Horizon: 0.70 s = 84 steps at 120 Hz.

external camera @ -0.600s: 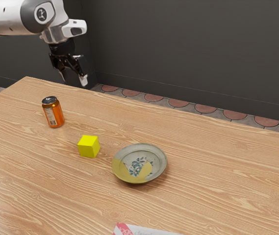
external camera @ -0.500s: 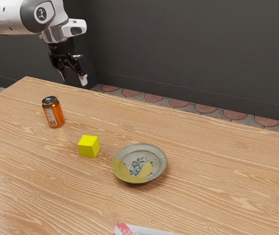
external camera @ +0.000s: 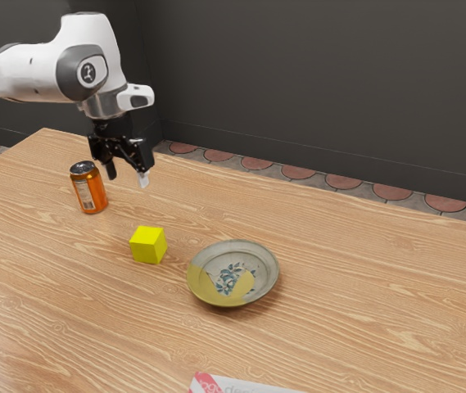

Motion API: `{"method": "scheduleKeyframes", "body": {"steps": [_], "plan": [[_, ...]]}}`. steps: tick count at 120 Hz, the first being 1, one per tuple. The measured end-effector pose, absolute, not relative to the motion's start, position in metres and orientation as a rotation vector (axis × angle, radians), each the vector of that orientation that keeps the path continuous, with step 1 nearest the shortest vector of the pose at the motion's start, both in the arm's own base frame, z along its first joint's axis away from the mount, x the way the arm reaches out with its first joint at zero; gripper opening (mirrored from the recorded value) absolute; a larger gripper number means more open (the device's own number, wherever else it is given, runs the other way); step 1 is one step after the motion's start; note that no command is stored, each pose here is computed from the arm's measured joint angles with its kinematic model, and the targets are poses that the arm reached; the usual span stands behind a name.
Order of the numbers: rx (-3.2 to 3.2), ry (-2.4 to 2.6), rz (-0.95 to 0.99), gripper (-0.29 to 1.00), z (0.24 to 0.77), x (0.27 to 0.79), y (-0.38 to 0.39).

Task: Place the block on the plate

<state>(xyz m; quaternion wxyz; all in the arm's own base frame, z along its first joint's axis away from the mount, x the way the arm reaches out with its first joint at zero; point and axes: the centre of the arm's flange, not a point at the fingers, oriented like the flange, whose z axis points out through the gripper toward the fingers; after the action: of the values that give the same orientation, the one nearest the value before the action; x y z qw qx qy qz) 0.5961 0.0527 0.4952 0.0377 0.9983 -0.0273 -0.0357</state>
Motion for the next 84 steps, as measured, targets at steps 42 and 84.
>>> {"method": "scheduleKeyframes", "body": {"steps": [42, 84], "plan": [[3.104, 0.215, -0.184, 0.70, 0.382, 0.634, 0.077], [3.082, 0.388, -0.112, 0.70, 0.330, 0.645, 0.111]]}}
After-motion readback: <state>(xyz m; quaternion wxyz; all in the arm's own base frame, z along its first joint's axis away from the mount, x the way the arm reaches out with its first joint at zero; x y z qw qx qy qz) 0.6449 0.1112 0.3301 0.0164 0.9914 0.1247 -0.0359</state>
